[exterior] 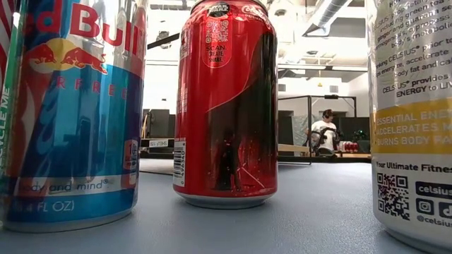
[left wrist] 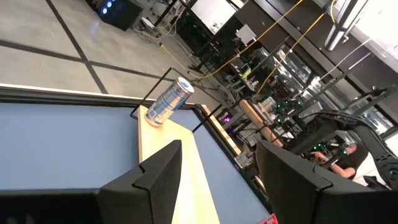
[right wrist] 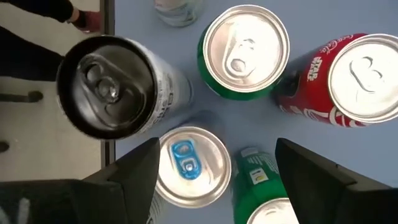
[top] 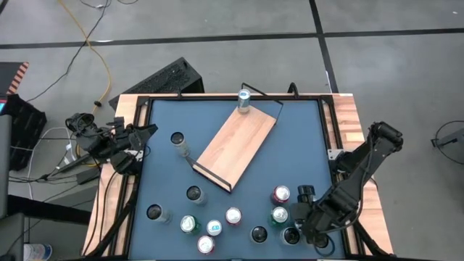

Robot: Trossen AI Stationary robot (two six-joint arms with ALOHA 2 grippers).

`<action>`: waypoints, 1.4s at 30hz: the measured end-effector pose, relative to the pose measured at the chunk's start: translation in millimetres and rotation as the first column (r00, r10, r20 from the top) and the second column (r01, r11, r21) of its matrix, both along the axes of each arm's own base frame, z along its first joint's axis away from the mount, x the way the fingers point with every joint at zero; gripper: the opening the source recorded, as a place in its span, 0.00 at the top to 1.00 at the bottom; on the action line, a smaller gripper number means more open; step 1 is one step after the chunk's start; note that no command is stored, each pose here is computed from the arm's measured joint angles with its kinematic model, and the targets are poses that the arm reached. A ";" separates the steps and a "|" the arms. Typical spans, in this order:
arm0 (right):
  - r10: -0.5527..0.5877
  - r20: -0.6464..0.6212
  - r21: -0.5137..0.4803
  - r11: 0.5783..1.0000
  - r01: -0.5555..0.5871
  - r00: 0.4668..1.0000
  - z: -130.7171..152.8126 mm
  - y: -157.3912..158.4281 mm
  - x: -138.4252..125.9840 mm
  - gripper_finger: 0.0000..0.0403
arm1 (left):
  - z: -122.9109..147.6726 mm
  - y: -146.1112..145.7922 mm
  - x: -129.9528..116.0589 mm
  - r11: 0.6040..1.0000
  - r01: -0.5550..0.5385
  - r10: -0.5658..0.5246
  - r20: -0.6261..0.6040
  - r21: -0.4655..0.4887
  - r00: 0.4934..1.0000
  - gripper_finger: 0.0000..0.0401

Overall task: Place canned beverage on shelf
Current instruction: Put right blue soda can on the shelf aligned with the other blue soda can

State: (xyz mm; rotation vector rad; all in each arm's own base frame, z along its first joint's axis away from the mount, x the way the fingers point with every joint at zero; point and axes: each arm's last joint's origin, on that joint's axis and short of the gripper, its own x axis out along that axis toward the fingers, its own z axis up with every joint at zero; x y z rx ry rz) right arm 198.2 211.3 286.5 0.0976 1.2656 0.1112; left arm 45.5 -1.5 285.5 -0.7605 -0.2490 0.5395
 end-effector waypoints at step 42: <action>0.073 -0.136 -0.014 0.997 -0.075 0.988 -41.5 17.3 7.6 0.35 | 0.0 0.2 -0.1 1.000 -0.008 0.008 0.001 -0.002 1.000 0.52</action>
